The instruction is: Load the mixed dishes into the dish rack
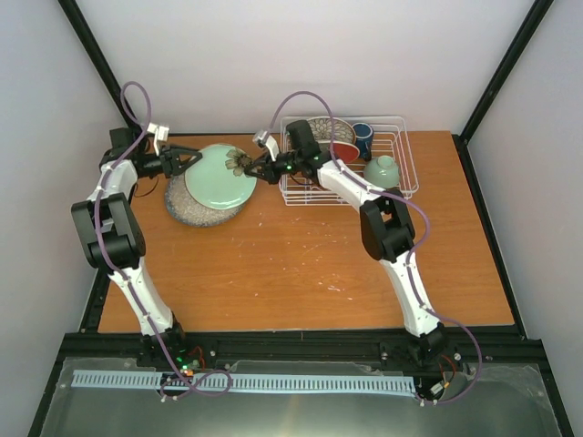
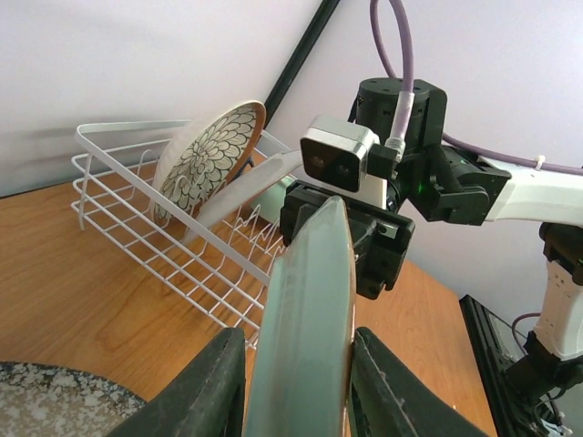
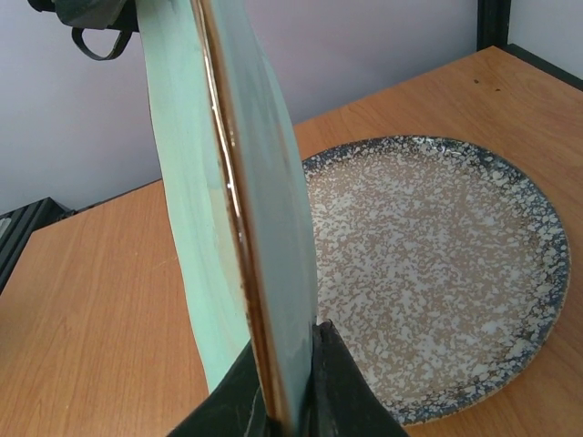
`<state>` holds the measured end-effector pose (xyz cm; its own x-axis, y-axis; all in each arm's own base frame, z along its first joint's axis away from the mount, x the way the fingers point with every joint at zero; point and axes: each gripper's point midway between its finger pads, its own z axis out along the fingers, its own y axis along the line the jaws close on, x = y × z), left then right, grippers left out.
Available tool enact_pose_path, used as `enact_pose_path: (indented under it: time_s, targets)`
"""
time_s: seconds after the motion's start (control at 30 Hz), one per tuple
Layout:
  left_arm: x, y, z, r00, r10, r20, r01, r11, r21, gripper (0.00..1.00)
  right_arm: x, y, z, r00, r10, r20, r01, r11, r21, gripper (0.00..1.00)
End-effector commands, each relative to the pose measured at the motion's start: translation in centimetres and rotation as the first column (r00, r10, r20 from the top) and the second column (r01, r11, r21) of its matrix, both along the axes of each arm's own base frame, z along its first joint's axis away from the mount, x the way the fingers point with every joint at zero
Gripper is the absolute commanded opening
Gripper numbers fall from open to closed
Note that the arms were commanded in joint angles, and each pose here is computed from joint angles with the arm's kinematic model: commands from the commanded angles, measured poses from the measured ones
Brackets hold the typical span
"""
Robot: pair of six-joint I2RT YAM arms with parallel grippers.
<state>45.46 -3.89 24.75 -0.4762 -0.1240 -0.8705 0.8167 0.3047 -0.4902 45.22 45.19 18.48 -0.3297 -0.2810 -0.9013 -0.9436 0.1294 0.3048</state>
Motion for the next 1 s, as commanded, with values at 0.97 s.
enact_pose_path:
  time_s: [0.97]
  targets:
    - [1.0, 2.9, 6.8, 0.948, 0.21, 0.238, -0.256, 0.949, 0.183, 0.41, -0.2, -5.8, 9.6, 0.946, -0.142, 0.291, 0.101, 0.983, 0.151, 0.03]
